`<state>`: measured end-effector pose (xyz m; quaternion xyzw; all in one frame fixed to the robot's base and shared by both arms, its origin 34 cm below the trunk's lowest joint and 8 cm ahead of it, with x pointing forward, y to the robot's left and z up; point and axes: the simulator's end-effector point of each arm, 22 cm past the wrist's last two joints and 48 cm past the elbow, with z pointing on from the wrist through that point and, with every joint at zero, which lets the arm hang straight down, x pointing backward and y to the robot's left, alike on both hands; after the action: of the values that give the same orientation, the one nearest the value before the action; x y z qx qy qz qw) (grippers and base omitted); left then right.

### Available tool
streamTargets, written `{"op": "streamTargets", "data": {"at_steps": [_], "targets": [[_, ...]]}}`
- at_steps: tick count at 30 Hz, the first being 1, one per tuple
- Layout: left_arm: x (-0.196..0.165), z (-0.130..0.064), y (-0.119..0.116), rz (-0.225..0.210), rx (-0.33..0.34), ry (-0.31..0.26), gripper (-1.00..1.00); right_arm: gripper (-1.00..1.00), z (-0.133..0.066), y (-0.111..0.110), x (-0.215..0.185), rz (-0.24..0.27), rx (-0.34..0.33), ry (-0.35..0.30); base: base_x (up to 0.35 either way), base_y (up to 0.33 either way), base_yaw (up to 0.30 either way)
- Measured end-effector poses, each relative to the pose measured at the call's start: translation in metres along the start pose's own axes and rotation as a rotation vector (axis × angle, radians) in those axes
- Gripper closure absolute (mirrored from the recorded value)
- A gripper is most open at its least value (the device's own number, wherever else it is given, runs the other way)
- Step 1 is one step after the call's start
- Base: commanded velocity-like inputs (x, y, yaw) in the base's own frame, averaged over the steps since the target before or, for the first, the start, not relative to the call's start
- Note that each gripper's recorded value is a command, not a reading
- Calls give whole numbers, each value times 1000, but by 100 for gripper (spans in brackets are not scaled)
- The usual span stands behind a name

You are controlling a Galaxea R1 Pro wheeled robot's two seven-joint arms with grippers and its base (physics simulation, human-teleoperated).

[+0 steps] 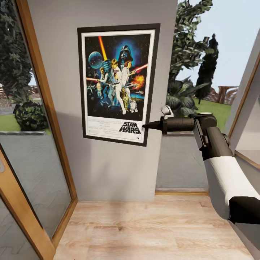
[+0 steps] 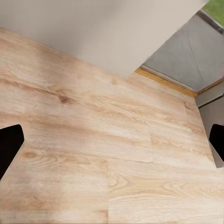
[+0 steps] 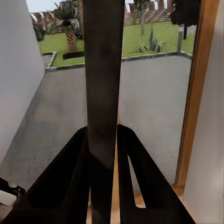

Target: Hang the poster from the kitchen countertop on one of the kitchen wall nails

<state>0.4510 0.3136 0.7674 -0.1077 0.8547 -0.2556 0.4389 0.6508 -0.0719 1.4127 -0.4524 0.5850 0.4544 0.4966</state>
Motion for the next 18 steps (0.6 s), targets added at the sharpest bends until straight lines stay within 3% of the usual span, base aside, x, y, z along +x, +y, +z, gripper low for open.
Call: {"op": "streamTargets", "data": {"at_steps": [7,18], "targets": [[0,0,0,0,0,0,-100,100,0,0,0,-1,0,1,267,189,0],[0,0,0,0,1,0,-100,100,0,1,1,-1,-1,1,327,27,0]]}}
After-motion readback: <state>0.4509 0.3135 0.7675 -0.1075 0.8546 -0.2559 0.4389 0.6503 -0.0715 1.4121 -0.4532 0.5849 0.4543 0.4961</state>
